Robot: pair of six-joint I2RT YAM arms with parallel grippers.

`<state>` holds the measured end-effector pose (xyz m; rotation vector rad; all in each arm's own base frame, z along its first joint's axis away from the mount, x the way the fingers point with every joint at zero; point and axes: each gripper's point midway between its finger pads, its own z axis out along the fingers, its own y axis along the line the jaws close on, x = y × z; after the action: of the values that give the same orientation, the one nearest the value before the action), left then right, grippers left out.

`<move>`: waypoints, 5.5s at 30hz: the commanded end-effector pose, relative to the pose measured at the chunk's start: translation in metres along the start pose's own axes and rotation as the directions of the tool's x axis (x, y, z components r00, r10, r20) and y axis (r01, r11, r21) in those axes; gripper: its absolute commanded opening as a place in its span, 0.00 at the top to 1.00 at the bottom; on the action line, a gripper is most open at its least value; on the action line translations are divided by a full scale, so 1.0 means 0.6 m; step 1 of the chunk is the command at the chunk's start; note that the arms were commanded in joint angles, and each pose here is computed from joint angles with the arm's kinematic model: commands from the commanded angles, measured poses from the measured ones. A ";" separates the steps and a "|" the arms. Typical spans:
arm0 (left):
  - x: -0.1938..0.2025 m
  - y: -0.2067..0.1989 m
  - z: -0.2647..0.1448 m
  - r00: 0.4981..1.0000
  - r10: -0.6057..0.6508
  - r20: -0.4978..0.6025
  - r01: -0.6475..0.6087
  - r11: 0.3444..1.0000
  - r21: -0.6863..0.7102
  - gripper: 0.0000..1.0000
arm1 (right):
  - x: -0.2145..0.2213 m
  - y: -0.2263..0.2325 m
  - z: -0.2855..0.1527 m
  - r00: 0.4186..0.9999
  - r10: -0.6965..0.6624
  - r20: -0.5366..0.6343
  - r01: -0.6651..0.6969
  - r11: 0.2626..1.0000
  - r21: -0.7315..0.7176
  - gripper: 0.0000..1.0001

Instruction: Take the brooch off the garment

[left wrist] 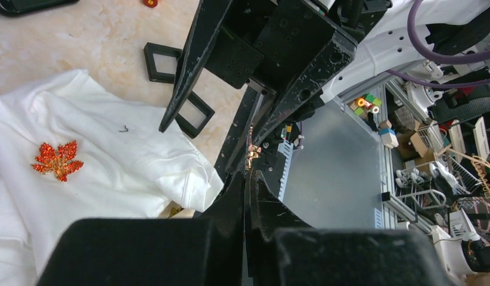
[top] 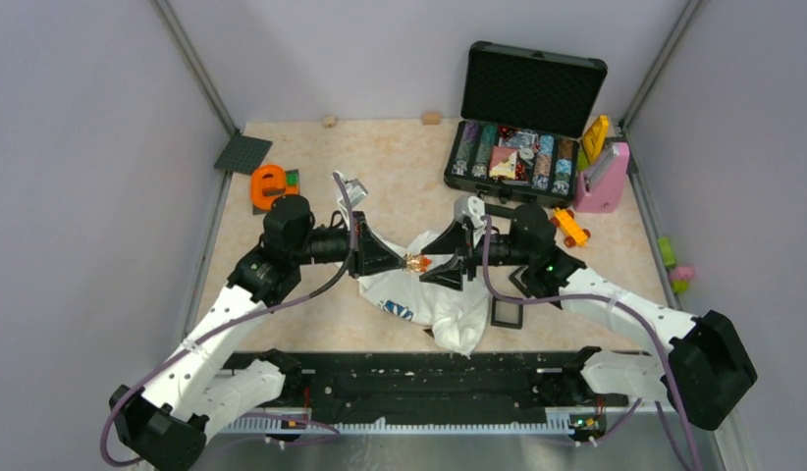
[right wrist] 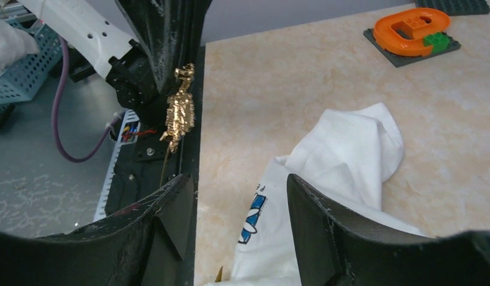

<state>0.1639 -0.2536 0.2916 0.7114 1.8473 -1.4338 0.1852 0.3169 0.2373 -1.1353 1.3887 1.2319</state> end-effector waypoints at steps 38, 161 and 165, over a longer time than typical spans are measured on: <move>0.004 -0.005 0.014 0.998 0.049 -0.046 -0.044 0.993 0.109 1.00 | -0.088 0.051 0.019 0.990 0.078 0.118 -0.061 0.988 -0.143 0.59; -0.035 0.118 0.043 0.180 0.982 -0.058 -0.908 0.143 -0.393 1.00 | -0.061 -0.078 0.008 0.159 0.818 0.553 -0.974 0.038 0.223 0.56; -0.033 0.113 0.045 0.172 0.984 -0.050 -0.913 0.141 -0.382 1.00 | -0.054 -0.081 0.014 0.152 0.823 0.548 -0.973 0.028 0.229 0.57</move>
<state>0.2384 -0.2608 0.2445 1.2077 0.9813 -0.2341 0.2390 0.3120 0.2438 0.6684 2.1823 1.4475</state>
